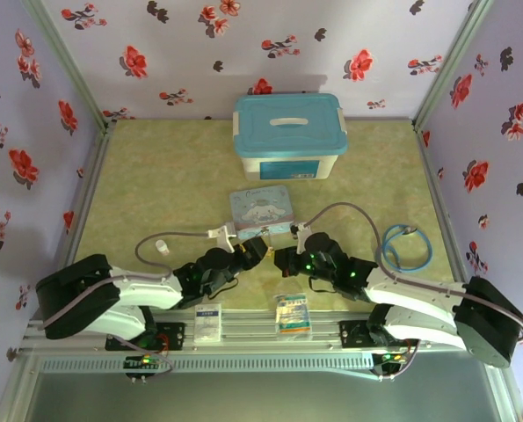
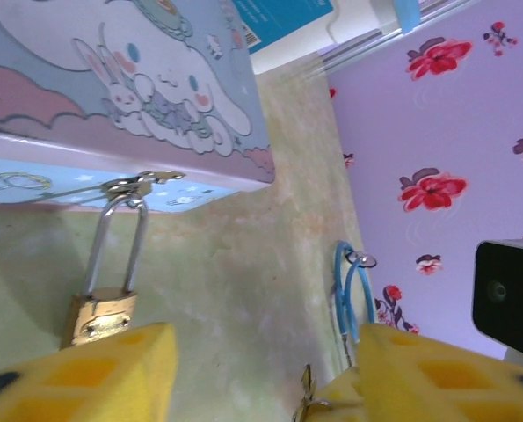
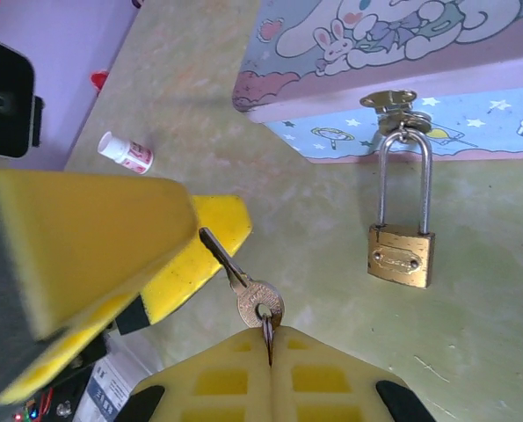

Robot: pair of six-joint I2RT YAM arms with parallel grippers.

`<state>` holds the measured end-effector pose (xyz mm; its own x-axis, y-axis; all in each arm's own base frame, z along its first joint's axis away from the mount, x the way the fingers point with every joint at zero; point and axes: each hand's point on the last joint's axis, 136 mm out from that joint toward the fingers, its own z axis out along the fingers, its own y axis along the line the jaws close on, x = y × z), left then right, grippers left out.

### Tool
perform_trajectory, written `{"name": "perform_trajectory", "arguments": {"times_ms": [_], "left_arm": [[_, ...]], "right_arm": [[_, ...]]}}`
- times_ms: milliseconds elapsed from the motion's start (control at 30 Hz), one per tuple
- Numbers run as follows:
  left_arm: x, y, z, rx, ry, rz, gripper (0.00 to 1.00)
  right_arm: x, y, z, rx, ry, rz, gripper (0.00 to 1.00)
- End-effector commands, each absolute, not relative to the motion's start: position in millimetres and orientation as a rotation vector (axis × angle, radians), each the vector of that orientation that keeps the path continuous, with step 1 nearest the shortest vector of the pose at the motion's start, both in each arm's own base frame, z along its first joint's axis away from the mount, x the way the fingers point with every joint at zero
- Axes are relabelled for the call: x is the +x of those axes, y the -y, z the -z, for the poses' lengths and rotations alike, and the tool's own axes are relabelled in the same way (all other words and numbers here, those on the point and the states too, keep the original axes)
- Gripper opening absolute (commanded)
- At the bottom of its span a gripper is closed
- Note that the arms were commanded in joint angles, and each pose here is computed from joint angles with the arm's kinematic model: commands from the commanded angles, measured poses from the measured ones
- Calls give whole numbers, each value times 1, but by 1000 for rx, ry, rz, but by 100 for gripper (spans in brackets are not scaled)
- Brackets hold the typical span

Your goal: Unlock the padlock with the key

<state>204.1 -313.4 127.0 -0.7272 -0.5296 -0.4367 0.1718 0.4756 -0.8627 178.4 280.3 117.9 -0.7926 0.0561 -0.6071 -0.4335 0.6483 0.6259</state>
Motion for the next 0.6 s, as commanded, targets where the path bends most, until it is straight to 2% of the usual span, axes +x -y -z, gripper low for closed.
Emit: {"name": "perform_trajectory", "arguments": {"times_ms": [0, 67, 200, 300, 467, 500, 533, 567], "left_arm": [[207, 329, -158, -294, -1932, 1411, 43], [206, 333, -158, -269, -1937, 1408, 35], [205, 337, -157, -250, -1957, 1400, 29], [205, 336, -156, -242, -1959, 1391, 15], [204, 339, -150, -220, -1996, 1379, 0], [204, 338, -149, -220, -2001, 1373, 0], [204, 337, -148, -217, -2004, 1367, 0], [204, 336, -152, -208, -1994, 1368, 0]], "right_arm": [[181, -283, -136, -269, -2210, -1127, 0], [180, -281, -133, -279, -2220, -1110, 0], [179, -279, -131, -265, -2220, -1117, 0], [180, -277, -130, -248, -2219, -1116, 0], [180, -277, -131, -253, -2206, -1122, 0], [180, -277, -132, -259, -2204, -1116, 9], [180, -274, -130, -260, -2207, -1100, 26], [180, -272, -129, -268, -2199, -1090, 29]]}}
